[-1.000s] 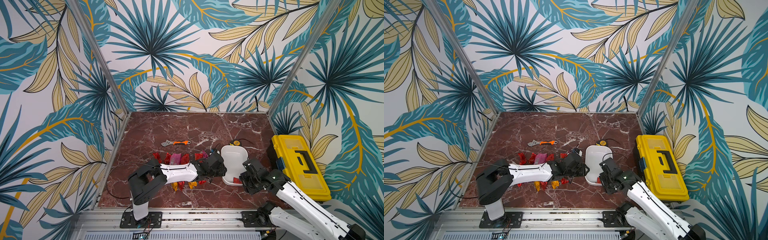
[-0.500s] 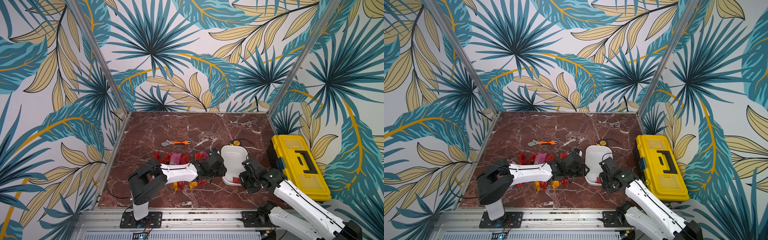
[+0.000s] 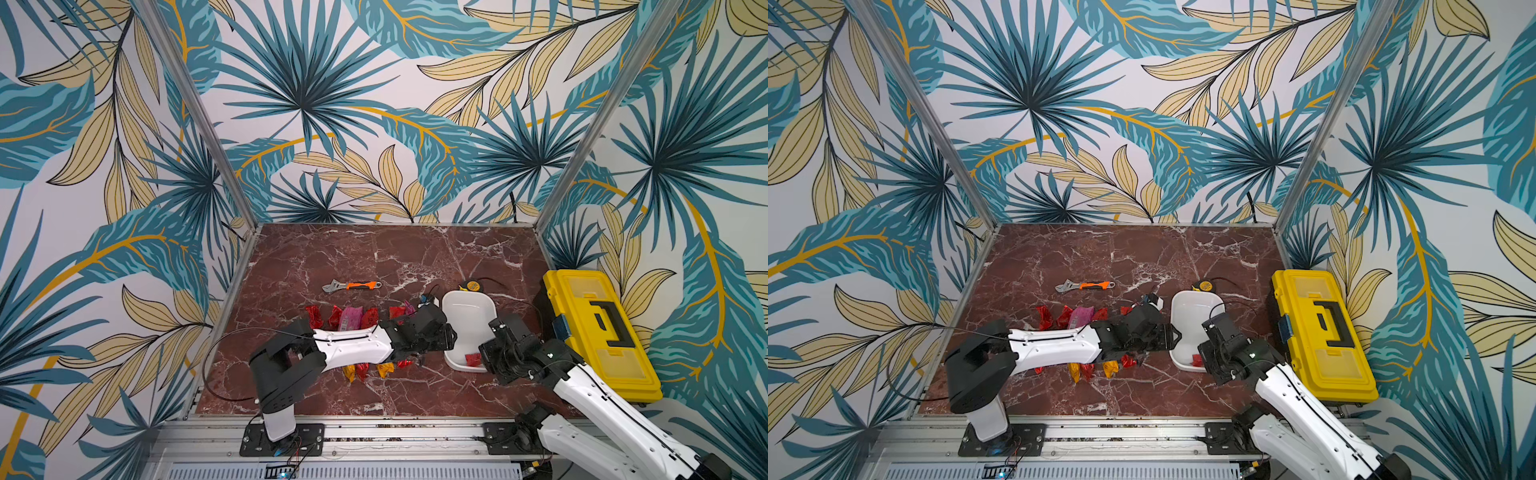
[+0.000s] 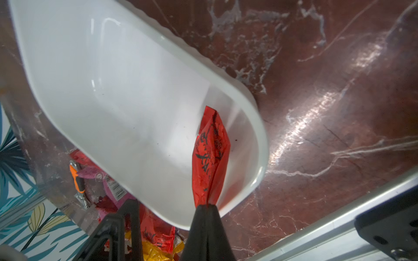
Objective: Take the tea bags out of the storage box
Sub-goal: Pick up the tea bag from the storage box, then place the tea bag at the center of the board.
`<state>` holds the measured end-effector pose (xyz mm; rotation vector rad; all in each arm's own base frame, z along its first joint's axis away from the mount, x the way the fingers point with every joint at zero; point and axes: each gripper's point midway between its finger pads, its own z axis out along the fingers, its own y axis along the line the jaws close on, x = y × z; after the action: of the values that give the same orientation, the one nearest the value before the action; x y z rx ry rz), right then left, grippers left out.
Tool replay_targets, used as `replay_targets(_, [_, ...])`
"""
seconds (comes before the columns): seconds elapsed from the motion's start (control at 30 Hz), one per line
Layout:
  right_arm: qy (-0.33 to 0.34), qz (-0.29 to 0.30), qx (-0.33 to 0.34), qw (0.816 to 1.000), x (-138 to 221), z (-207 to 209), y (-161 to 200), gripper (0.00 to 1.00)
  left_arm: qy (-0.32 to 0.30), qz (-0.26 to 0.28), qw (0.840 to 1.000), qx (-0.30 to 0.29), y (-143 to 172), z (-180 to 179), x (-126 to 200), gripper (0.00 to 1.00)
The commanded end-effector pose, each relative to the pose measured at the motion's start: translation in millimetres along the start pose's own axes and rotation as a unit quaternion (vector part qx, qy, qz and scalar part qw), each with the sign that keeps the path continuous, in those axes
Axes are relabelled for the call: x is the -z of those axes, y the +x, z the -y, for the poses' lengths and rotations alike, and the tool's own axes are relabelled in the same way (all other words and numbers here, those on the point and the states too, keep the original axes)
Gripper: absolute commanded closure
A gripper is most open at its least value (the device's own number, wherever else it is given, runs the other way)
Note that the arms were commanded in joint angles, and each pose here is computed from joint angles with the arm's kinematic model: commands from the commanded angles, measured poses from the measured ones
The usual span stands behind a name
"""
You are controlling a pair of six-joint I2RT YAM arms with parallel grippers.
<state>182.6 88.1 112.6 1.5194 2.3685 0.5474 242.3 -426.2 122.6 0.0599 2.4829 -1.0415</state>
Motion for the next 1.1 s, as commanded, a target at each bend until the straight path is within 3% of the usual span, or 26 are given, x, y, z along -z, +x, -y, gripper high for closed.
replay_targets(0.0, [-0.036,0.017,0.069,0.997,18.8,-20.8,-6.0,1.0,0.04,0.06,0.997,-0.01,-30.1,30.2,40.6,0.35])
replay_targets(0.2, [-0.087,0.014,0.183,0.979,45.0,-54.2,-0.8,1.0,0.035,0.146,0.989,0.015,-61.5,16.8,90.8,0.33])
replay_targets(0.4, [-0.132,-0.048,0.291,0.946,56.9,-83.6,28.2,1.0,-0.007,0.232,0.97,0.071,-86.4,-27.6,144.9,0.35])
replay_targets(0.7, [-0.133,-0.125,0.322,0.929,33.2,-97.2,72.9,1.0,-0.088,0.309,0.939,0.119,-92.7,-93.6,206.3,0.36])
replay_targets(1.07, [-0.102,-0.141,0.312,0.934,-23.7,-99.2,108.4,1.0,-0.123,0.317,0.928,0.152,-77.3,-129.8,222.0,0.36])
